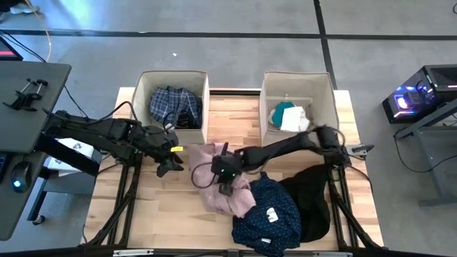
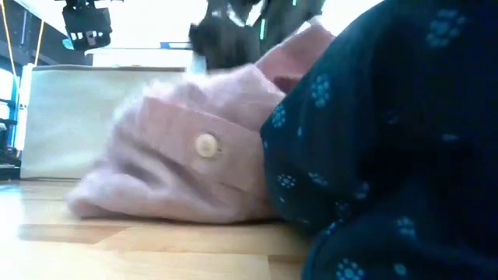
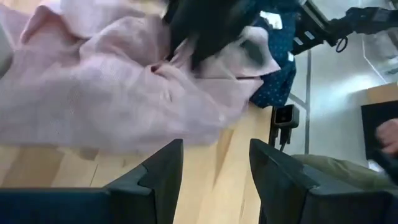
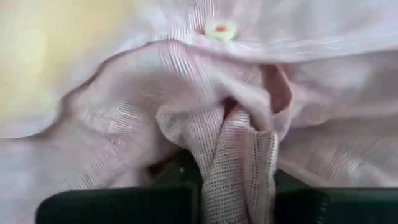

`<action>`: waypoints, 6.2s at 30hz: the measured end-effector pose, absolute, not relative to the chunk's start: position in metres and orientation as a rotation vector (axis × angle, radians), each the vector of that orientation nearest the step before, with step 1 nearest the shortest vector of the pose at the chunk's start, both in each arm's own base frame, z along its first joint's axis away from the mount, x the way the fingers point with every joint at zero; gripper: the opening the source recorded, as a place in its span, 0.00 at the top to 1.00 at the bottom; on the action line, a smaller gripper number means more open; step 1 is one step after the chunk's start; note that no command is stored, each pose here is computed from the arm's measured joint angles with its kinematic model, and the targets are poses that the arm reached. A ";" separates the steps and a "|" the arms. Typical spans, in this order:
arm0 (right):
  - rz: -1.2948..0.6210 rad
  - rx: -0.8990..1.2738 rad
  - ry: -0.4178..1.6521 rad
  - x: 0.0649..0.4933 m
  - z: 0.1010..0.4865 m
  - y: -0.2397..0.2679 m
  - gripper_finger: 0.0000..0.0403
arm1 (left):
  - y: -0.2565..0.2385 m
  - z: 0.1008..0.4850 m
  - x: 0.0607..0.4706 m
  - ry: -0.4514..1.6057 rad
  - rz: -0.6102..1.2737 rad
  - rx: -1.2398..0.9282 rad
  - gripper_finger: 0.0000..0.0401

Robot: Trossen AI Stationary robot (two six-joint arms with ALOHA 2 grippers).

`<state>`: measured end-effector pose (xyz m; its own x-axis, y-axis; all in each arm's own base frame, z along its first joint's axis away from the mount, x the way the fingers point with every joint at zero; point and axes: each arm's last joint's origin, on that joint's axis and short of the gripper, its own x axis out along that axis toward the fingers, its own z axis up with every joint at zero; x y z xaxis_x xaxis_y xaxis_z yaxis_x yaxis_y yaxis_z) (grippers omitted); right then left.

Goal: Sort clothes
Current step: Put the pink cloth into the right laundry organizer, then put the navy blue dotted cloth into the left laundry organizer

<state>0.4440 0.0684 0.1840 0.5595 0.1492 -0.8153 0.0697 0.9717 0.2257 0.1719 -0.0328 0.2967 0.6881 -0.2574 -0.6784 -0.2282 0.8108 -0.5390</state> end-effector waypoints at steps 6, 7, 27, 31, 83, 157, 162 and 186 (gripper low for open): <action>0.083 0.268 0.783 0.413 0.280 0.062 0.95 | -0.034 0.304 0.178 0.735 -0.062 -0.631 0.57; 0.086 0.273 0.754 0.406 0.293 0.061 0.95 | -0.034 0.305 0.179 0.717 -0.070 -0.632 0.57; -0.670 0.061 0.087 0.180 0.492 0.005 0.95 | -0.032 0.323 0.190 0.468 -0.038 -0.597 0.57; -0.786 -0.028 -0.067 0.147 0.520 -0.002 0.95 | -0.031 0.323 0.190 0.454 0.010 -0.624 0.57; -0.902 0.775 0.979 0.136 0.278 -0.187 0.95 | -0.006 0.333 0.196 0.245 0.257 -0.673 0.57; -0.744 0.824 1.212 0.170 0.154 -0.174 0.56 | -0.014 0.331 0.196 0.278 0.219 -0.690 0.57; -0.735 0.792 1.219 0.170 0.139 -0.175 0.56 | -0.014 0.329 0.195 0.294 0.228 -0.698 0.57; -0.906 0.720 0.732 0.155 0.342 -0.099 0.56 | -0.016 0.327 0.194 0.328 0.207 -0.722 0.57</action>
<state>0.1555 -0.0995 0.3421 0.4211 -0.4231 -0.8023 0.8731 0.4288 0.2321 0.1944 -0.0161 0.3269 0.9289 0.0724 -0.3631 -0.2963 0.7335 -0.6117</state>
